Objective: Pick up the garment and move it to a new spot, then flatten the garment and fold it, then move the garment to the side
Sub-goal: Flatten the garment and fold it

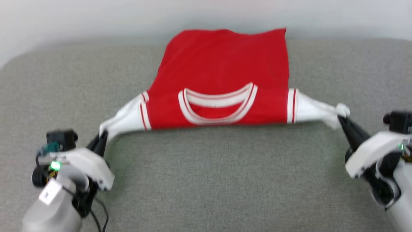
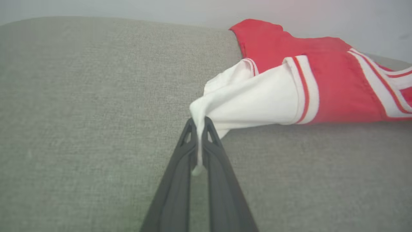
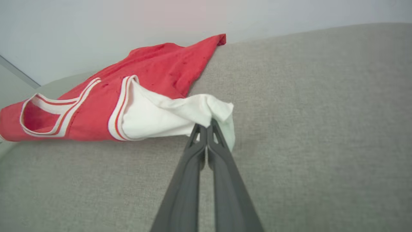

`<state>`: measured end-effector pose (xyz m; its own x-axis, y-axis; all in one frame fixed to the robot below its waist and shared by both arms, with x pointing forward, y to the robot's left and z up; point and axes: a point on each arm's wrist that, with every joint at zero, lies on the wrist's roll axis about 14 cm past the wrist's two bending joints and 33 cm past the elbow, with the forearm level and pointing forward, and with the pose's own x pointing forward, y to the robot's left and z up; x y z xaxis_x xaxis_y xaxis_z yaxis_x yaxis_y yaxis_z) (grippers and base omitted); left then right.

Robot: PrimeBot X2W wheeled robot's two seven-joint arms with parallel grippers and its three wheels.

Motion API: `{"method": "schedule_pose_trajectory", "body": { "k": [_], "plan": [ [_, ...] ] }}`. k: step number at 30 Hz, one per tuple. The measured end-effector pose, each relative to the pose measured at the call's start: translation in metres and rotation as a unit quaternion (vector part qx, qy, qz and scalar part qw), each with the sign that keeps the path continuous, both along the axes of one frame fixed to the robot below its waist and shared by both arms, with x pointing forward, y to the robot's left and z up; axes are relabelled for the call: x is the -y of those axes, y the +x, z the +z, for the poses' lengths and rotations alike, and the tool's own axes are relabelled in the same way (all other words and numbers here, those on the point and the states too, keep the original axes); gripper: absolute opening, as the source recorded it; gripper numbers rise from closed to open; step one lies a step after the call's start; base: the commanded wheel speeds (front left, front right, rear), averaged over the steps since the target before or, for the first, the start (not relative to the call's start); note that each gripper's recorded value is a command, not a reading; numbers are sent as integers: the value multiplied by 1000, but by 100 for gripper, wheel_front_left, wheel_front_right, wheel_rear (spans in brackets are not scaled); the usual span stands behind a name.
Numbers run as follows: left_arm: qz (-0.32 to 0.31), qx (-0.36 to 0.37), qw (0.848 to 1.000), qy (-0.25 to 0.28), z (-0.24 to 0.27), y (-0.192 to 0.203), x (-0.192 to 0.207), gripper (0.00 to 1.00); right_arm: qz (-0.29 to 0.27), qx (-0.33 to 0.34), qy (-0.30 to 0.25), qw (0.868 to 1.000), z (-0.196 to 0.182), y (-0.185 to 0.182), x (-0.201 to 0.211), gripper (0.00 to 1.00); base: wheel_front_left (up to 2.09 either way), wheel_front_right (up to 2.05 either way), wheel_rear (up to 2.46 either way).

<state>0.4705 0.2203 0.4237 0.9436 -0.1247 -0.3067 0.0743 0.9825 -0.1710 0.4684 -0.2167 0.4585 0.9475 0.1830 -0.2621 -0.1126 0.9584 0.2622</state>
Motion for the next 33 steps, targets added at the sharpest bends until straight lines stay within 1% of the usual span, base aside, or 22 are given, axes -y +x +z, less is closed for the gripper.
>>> {"method": "schedule_pose_trajectory", "body": {
  "k": [6,10,15,21,26,27,28,29,33],
  "plan": [
    [12,-2,1000,-4,-2,-50,-5,0,-9,-17,21,1000,-12,-50,-2,0,0,0,0],
    [22,-5,1000,-8,-4,-83,-7,0,-31,-32,35,998,-25,-84,5,0,0,0,0],
    [37,-11,999,-6,-4,-120,-12,0,-47,-58,57,996,-43,-124,2,0,0,0,0],
    [62,-30,998,-17,-9,-157,-16,0,-71,-85,75,991,-62,-159,1,0,0,0,0],
    [61,-43,997,-16,-14,-174,-12,0,-76,-114,72,988,-75,-176,-3,0,0,0,0],
    [58,-43,997,-16,-14,-175,-10,0,-75,-120,71,987,-77,-177,-3,16,0,0,0],
    [53,-42,998,-12,-13,-176,-9,0,-73,-119,71,988,-76,-176,-5,55,0,0,0],
    [50,-39,998,-13,-12,-176,-7,0,-70,-115,65,989,-74,-173,-6,100,0,0,0],
    [44,-20,999,-9,-3,-171,-1,0,-53,-92,61,992,-56,-151,-12,100,0,0,0]
  ]
}}
